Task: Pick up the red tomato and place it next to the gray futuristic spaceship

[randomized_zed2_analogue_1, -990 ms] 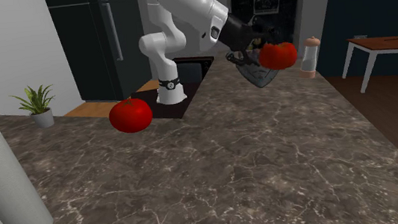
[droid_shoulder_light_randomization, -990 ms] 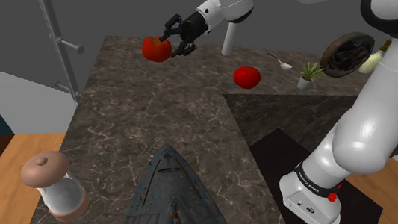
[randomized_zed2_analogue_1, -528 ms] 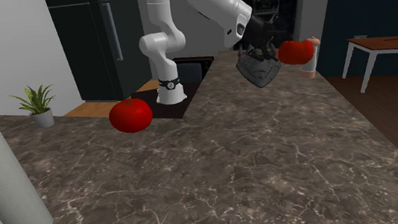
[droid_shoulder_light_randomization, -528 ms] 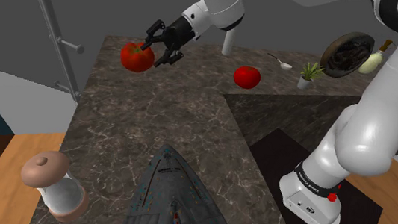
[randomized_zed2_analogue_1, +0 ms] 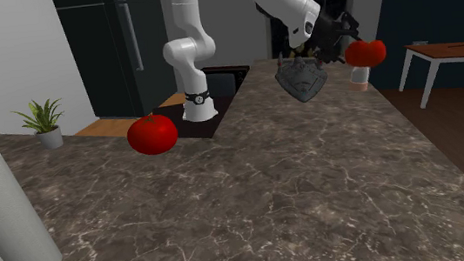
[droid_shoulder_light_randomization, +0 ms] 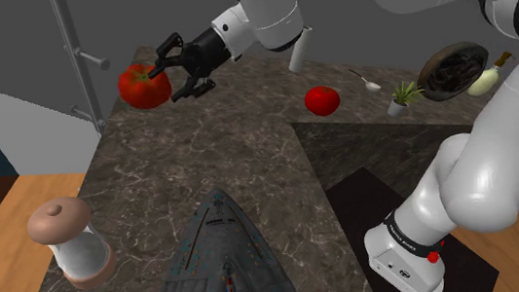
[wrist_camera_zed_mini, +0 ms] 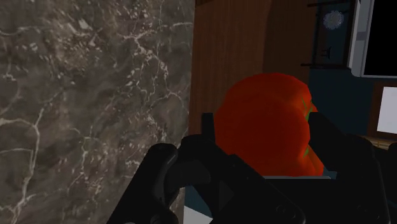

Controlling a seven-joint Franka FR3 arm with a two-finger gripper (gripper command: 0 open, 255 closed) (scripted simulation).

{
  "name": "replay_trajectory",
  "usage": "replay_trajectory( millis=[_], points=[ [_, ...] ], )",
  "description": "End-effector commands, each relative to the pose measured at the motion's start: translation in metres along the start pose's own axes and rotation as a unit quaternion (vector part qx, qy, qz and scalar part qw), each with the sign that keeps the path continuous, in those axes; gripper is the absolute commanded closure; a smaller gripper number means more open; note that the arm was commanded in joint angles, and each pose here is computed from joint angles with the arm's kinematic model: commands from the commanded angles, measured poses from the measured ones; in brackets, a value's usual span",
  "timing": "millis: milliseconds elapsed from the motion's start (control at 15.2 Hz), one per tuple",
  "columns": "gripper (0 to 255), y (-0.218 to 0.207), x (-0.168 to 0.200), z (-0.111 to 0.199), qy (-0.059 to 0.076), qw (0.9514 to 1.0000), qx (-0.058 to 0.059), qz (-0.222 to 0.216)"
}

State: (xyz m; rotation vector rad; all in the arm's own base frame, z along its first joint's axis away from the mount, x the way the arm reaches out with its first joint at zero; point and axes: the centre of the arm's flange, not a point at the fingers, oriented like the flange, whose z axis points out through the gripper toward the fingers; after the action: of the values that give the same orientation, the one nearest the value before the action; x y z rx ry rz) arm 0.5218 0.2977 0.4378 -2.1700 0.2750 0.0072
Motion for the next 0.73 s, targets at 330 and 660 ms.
replay_trajectory(
  millis=[330, 660],
  points=[
    [255, -0.041, -0.051, 0.066, 0.001, 1.0, 0.0, 0.0],
    [255, -0.07, -0.086, 0.113, 0.001, 1.0, 0.0, 0.0]
  ],
)
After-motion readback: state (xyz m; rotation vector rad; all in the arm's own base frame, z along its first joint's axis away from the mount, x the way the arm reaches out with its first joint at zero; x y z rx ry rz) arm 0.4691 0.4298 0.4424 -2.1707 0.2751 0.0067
